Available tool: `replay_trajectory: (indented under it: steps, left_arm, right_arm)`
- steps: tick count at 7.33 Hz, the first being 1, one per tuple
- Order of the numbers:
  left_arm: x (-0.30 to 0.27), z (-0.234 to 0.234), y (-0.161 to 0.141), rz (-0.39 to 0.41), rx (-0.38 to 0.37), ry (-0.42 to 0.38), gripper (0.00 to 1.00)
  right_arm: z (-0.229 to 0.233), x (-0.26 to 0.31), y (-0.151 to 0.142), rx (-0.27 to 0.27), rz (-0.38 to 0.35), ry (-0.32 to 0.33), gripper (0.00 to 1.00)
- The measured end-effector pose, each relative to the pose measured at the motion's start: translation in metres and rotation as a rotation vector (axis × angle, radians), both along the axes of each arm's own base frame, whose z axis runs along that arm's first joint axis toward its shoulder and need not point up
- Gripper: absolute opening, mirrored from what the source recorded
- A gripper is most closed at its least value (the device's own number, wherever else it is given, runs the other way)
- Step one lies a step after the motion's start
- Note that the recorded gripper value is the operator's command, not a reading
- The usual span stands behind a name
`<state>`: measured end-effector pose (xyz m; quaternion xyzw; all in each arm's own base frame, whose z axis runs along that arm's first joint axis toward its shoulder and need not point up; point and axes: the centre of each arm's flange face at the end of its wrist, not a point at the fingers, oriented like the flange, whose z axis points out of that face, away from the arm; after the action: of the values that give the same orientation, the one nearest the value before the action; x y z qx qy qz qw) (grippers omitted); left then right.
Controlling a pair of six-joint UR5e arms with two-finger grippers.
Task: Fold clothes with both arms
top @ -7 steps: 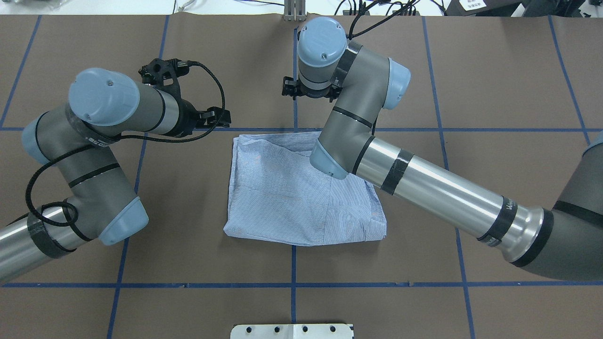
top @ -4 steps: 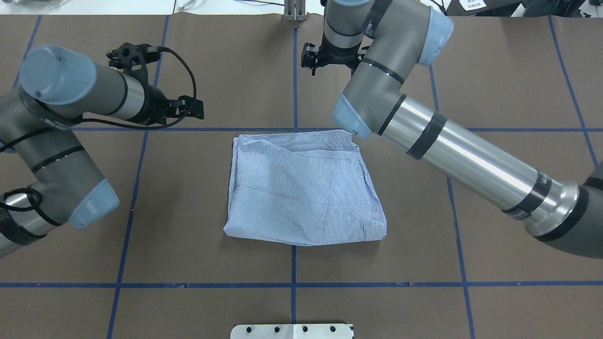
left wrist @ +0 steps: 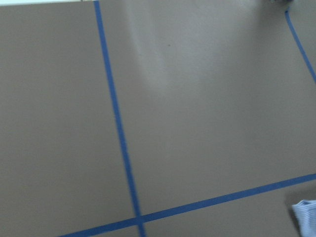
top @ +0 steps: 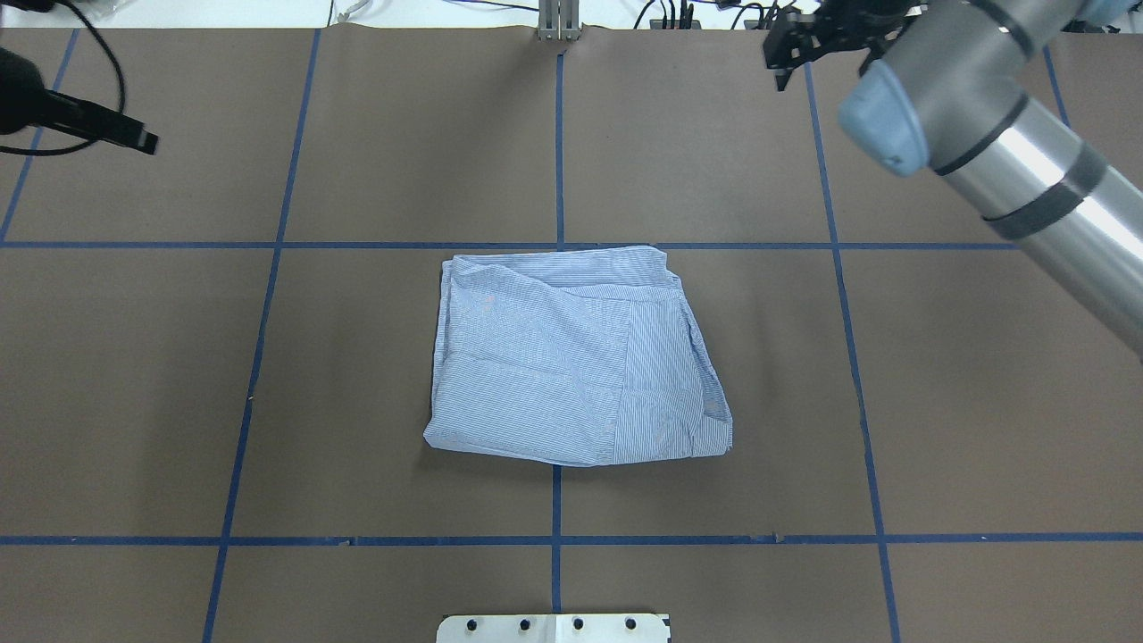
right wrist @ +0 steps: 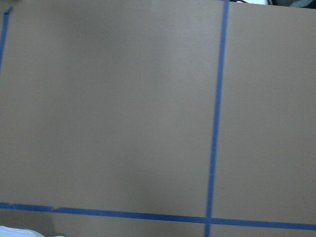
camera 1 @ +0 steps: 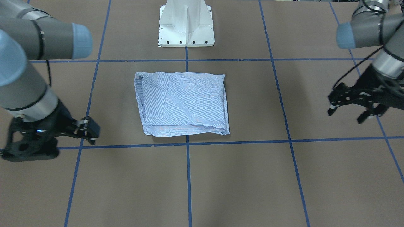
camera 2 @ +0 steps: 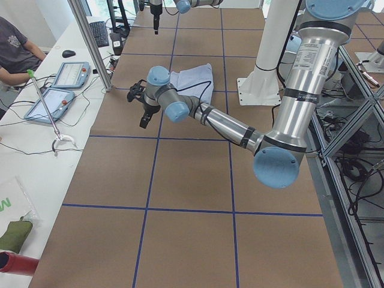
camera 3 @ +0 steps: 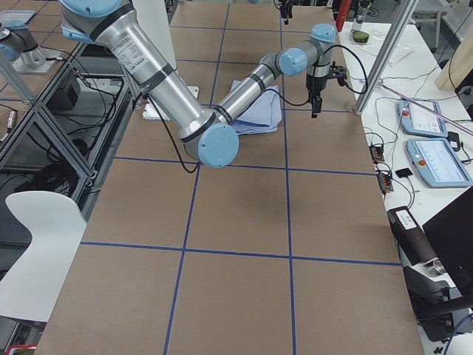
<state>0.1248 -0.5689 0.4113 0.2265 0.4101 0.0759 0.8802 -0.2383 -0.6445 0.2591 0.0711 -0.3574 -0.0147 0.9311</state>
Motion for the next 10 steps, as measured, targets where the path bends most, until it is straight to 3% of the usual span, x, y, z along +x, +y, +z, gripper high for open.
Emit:
replay_trajectory:
  steps: [4, 6, 10]
  left_arm:
    - [-0.139, 0.09, 0.005, 0.06, -0.003, -0.219, 1.0]
    - [-0.171, 0.114, 0.02, 0.044, -0.026, -0.233, 1.0]
    - [-0.189, 0.124, 0.022, -0.037, -0.042, -0.21, 1.0]
  right_arm:
    - [0.143, 0.171, 0.046, 0.035, -0.129, 0.11, 1.0]
    - [0.194, 0.208, 0.067, -0.003, -0.147, 0.096, 1.0]
    - [0.243, 0.255, 0.089, -0.092, -0.083, 0.007, 1.0]
